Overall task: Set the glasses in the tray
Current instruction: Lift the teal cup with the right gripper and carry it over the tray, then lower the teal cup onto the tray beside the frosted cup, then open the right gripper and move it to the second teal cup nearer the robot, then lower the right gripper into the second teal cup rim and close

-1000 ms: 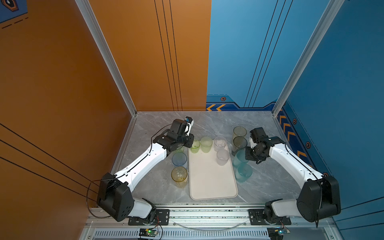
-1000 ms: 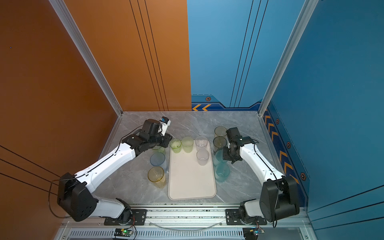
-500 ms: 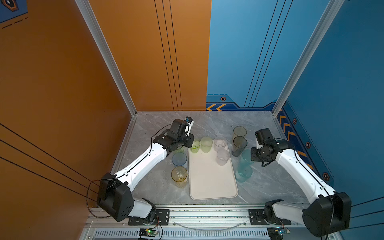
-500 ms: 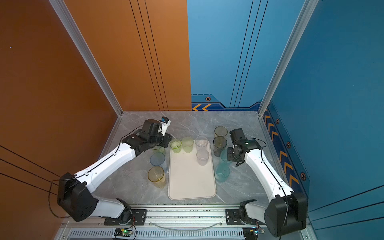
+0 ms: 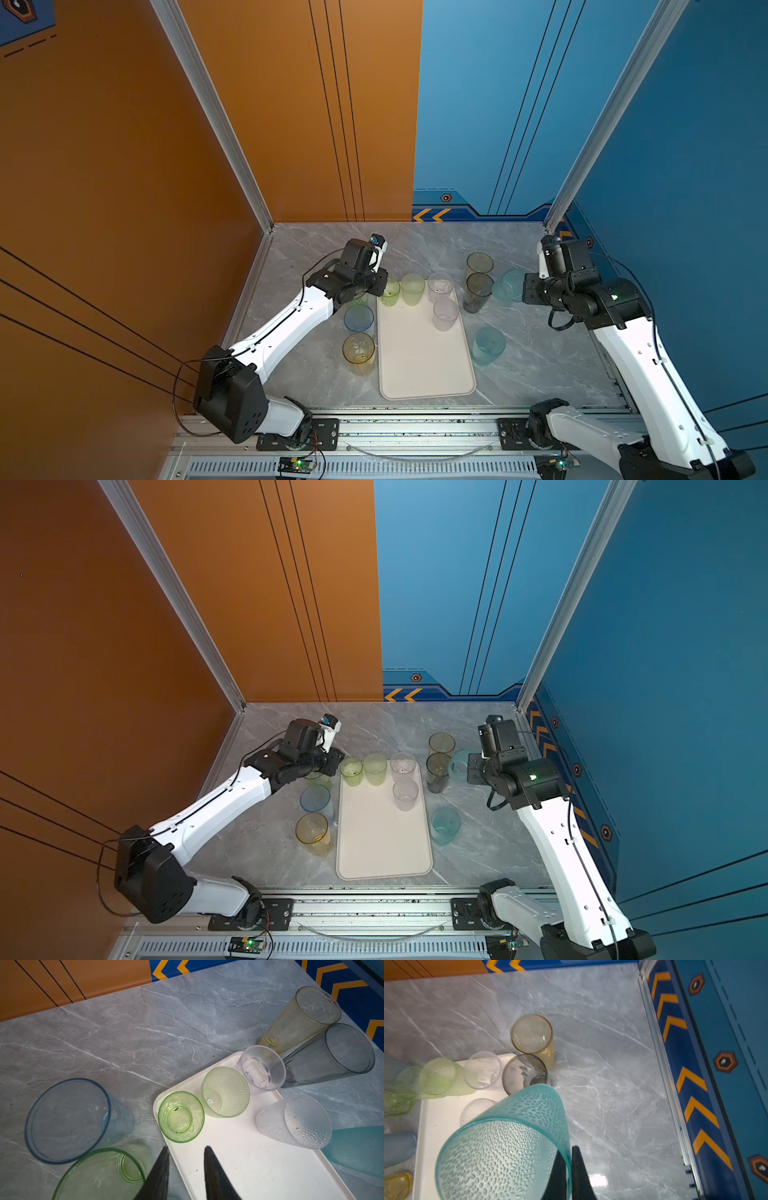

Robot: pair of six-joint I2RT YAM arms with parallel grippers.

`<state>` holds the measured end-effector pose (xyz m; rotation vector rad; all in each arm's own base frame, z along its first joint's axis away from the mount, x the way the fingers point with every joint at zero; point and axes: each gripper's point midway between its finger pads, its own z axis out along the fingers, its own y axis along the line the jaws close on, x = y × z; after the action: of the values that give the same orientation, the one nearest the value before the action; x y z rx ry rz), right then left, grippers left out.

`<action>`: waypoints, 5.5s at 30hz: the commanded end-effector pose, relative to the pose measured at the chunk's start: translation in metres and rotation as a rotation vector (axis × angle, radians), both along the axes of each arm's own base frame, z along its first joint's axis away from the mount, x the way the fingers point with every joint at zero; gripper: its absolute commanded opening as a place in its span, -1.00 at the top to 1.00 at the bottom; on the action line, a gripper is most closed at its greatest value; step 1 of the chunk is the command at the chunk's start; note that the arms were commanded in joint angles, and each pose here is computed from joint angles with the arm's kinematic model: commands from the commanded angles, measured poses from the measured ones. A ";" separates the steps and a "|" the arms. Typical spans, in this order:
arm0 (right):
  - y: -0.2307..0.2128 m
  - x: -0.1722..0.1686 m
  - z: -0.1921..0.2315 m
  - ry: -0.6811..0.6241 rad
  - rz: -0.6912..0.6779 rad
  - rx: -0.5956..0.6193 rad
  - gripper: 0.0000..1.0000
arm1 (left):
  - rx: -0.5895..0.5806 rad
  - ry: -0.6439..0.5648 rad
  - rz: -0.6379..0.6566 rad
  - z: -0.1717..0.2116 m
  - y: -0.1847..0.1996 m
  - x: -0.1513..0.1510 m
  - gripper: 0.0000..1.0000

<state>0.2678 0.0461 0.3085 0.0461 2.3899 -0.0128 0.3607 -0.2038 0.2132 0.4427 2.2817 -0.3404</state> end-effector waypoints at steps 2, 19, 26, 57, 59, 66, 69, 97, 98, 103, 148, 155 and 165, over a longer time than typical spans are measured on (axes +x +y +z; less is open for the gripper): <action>0.042 0.011 0.011 -0.010 0.151 -0.031 0.92 | -0.012 -0.025 0.009 0.011 0.006 -0.003 0.39; 0.223 0.038 -0.068 0.175 0.613 -0.107 0.92 | -0.001 -0.046 0.025 0.024 0.017 -0.011 0.39; 0.237 0.045 -0.104 0.254 0.637 -0.139 0.92 | -0.001 -0.046 0.027 0.024 0.018 -0.010 0.39; 0.222 0.062 -0.177 0.411 0.593 -0.185 0.91 | 0.014 -0.016 0.036 0.014 0.023 -0.005 0.38; 0.220 0.061 -0.180 0.417 0.593 -0.188 0.91 | 0.014 -0.015 0.037 0.014 0.022 -0.004 0.38; 0.216 0.061 -0.189 0.439 0.586 -0.196 0.90 | 0.014 -0.005 0.034 0.011 0.021 -0.003 0.39; 0.216 0.059 -0.191 0.445 0.589 -0.192 0.90 | 0.014 -0.009 0.034 0.012 0.020 -0.002 0.39; 0.218 0.058 -0.183 0.420 0.598 -0.161 0.57 | 0.015 -0.005 0.029 0.012 0.016 -0.002 0.39; 0.217 0.059 -0.182 0.417 0.597 -0.159 0.56 | 0.017 -0.004 0.029 0.011 0.016 -0.003 0.39; 0.218 0.059 -0.172 0.391 0.600 -0.144 0.52 | 0.022 0.000 0.028 0.009 0.016 -0.003 0.39; 0.010 -0.068 -0.154 0.468 -0.023 0.082 0.64 | 0.060 -0.021 -0.046 0.014 -0.005 -0.010 0.39; 0.015 -0.074 -0.161 0.502 -0.006 0.108 0.65 | 0.063 -0.015 -0.046 0.010 -0.004 -0.011 0.39; 0.016 -0.079 -0.171 0.536 -0.003 0.104 0.66 | 0.061 -0.013 -0.048 0.009 -0.005 -0.011 0.39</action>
<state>0.1964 0.0623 0.1414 0.0836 2.8968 0.1031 0.3494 -0.2041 0.2193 0.5030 2.2820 -0.2923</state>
